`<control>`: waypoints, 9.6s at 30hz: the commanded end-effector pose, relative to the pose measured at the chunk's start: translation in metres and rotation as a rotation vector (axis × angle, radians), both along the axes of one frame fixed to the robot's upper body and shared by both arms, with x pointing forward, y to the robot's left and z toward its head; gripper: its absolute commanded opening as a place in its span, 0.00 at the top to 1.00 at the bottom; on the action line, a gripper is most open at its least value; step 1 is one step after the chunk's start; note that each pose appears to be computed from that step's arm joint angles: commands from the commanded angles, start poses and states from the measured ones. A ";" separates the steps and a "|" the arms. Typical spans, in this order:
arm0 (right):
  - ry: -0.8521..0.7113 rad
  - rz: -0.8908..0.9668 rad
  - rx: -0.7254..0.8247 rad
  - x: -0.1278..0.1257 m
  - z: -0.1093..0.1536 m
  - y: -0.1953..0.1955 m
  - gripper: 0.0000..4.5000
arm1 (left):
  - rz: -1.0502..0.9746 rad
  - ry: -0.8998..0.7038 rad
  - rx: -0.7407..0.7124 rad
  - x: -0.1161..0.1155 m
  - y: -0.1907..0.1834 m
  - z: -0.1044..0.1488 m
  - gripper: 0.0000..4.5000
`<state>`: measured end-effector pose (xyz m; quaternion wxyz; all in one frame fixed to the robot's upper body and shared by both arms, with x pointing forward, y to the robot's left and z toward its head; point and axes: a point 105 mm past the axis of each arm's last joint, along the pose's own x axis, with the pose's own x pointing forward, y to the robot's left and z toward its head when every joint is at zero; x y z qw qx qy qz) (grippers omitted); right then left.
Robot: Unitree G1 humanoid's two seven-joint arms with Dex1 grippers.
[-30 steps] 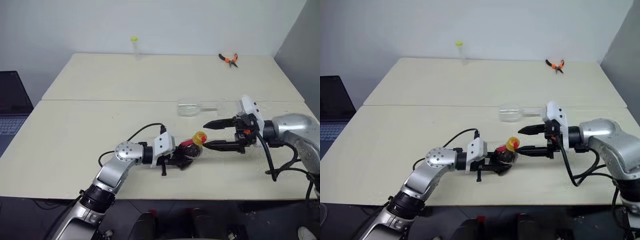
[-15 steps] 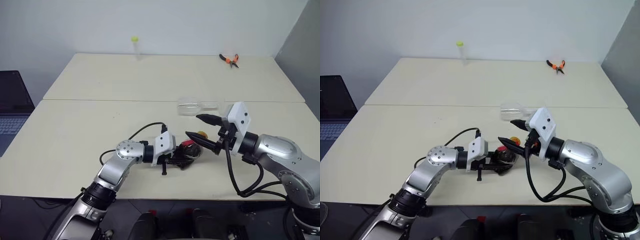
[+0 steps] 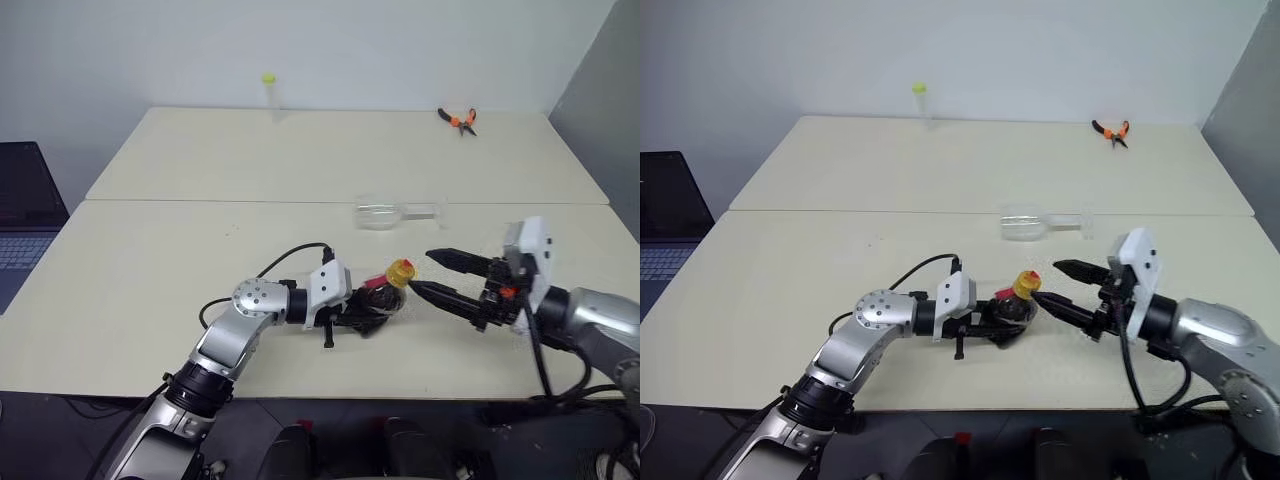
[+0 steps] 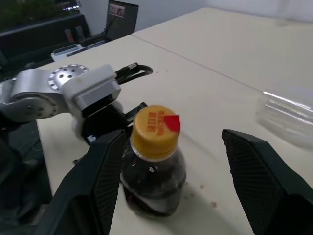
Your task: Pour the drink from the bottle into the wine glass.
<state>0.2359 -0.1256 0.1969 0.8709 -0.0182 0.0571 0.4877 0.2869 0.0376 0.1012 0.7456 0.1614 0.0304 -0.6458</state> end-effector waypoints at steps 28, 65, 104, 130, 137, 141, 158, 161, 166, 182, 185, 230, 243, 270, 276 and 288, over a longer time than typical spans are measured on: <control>-0.124 -0.199 -0.040 0.025 -0.008 -0.019 0.25 | 0.078 -0.068 -0.044 0.016 0.000 0.009 0.82; -0.228 -0.080 -0.078 0.018 0.013 0.006 0.25 | 0.069 -0.066 -0.035 0.014 0.000 0.007 0.82; -0.102 -0.070 0.175 0.025 0.013 0.034 0.73 | 0.067 -0.071 -0.029 0.016 0.000 0.006 0.82; -0.037 -0.777 -0.270 0.064 -0.107 -0.128 0.73 | 0.178 -0.096 -0.142 0.028 0.001 0.022 0.83; 0.043 -0.793 -0.242 0.061 -0.126 -0.136 0.44 | 0.193 -0.097 -0.155 0.027 0.001 0.022 0.83; 0.105 -0.775 -0.189 0.054 -0.132 -0.133 0.13 | 0.216 -0.108 -0.163 0.030 0.003 0.024 0.83; -0.312 -0.107 -0.118 0.038 -0.022 0.023 0.00 | 0.981 -0.314 -0.329 0.092 0.126 0.045 0.83; -0.337 -0.015 -0.152 0.042 -0.022 0.048 0.00 | 1.108 -0.337 -0.329 0.104 0.157 0.041 0.83; -0.371 0.070 -0.170 0.056 -0.023 0.082 0.00 | 1.236 -0.342 -0.319 0.120 0.190 0.035 0.83; -0.402 0.132 -0.152 0.059 -0.024 0.115 0.00 | 1.372 -0.270 -0.308 0.133 0.210 0.005 0.61; -0.398 0.129 -0.144 0.057 -0.024 0.116 0.00 | 1.366 -0.258 -0.319 0.128 0.208 -0.001 0.39; -1.085 -0.491 -1.262 0.205 -0.059 -0.008 0.00 | 0.456 -0.077 -0.122 0.045 0.087 0.035 0.01; -1.062 -0.505 -1.324 0.228 -0.071 0.002 0.14 | 0.454 -0.092 -0.138 0.051 0.080 0.040 0.00; -0.686 -0.390 -0.244 0.144 -0.035 0.061 0.99 | 0.532 0.005 -0.225 0.030 0.125 0.039 0.00; -0.384 -0.280 0.114 0.126 -0.046 0.088 0.99 | 0.455 0.099 -0.209 0.009 0.131 0.040 0.00; -0.284 -0.185 0.137 0.134 -0.089 0.119 0.99 | 0.408 0.110 -0.164 -0.001 0.135 0.039 0.00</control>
